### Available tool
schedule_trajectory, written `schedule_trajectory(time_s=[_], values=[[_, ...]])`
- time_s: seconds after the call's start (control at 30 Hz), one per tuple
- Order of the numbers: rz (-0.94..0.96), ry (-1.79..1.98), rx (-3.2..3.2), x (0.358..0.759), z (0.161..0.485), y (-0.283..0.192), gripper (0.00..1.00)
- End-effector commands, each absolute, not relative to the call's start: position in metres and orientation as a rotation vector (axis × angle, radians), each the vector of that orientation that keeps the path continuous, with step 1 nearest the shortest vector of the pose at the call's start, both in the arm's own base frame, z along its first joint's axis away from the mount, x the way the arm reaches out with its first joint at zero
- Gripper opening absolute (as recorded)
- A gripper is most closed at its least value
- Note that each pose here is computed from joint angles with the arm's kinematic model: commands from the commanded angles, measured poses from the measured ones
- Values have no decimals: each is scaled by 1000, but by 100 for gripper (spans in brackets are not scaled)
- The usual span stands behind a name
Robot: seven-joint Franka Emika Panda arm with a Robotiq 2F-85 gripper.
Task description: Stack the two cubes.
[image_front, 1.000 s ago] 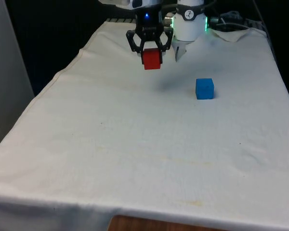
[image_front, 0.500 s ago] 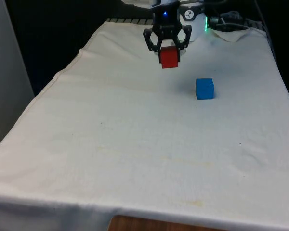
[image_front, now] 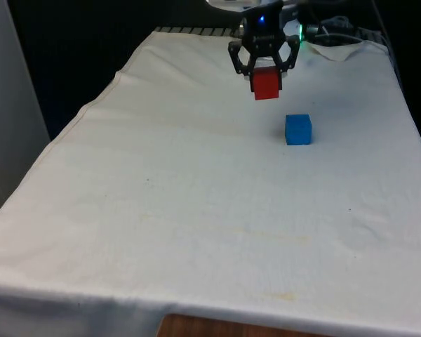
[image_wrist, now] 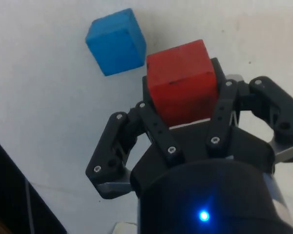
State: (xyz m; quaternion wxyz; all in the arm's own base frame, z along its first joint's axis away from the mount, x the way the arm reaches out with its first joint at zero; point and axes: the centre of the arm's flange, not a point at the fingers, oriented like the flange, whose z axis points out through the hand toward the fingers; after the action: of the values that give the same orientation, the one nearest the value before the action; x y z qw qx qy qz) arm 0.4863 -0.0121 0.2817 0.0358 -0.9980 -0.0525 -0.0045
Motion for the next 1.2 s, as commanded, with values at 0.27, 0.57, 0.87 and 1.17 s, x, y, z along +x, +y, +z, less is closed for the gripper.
schedule_trajectory(time_s=[0.27, 0.57, 0.87, 1.17], values=[[-9, -136, -3068, 486, 279, 11, 0], [-4, -116, -3066, 485, 278, 33, 0], [-18, -113, -3071, 485, 279, 56, 0], [-33, -114, -3072, 484, 277, 77, 0]])
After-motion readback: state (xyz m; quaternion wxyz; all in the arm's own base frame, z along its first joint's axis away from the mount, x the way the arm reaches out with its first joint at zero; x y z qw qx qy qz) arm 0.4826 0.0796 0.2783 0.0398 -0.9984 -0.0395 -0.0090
